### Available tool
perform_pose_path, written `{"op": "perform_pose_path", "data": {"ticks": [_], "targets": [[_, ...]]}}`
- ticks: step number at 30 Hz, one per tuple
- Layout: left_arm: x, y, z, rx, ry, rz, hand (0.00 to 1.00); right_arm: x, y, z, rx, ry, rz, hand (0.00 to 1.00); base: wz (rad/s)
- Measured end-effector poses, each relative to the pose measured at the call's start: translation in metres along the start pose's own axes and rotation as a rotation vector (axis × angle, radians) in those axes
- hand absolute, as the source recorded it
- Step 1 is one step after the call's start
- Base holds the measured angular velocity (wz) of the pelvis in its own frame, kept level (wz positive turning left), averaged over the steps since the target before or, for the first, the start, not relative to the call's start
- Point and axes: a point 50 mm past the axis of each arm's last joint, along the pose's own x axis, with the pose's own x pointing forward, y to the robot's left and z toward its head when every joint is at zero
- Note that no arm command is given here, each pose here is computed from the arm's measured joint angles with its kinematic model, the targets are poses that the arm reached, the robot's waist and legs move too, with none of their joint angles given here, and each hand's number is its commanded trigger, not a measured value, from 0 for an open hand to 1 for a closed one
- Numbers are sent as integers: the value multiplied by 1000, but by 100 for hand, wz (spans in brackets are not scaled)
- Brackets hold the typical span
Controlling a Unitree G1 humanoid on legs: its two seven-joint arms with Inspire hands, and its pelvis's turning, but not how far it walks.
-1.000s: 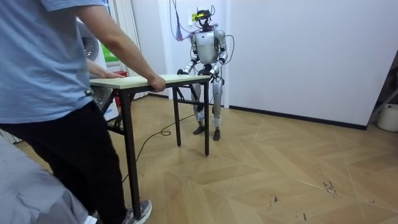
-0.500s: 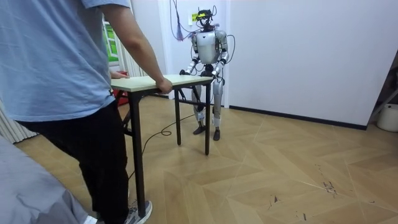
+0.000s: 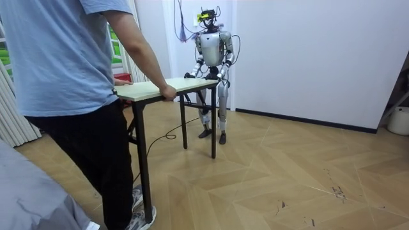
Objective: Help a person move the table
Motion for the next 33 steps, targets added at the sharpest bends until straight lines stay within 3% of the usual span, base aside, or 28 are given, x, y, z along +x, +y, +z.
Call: {"op": "perform_pose_path", "data": {"ticks": [11,16,19,23,33], "targets": [[-14,8,9,-9,-40,-34,100,0,4,-10,-2,41,52,100,-22],[-4,-8,8,3,-22,-100,100,4,10,6,-10,-6,105,100,52],[14,-29,13,26,-21,-165,100,12,23,19,-8,-56,161,100,57],[26,-41,10,16,9,-192,100,15,26,31,-9,-102,195,100,25],[16,-17,-3,5,56,-112,100,-3,1,25,-18,-49,120,100,6]]}}
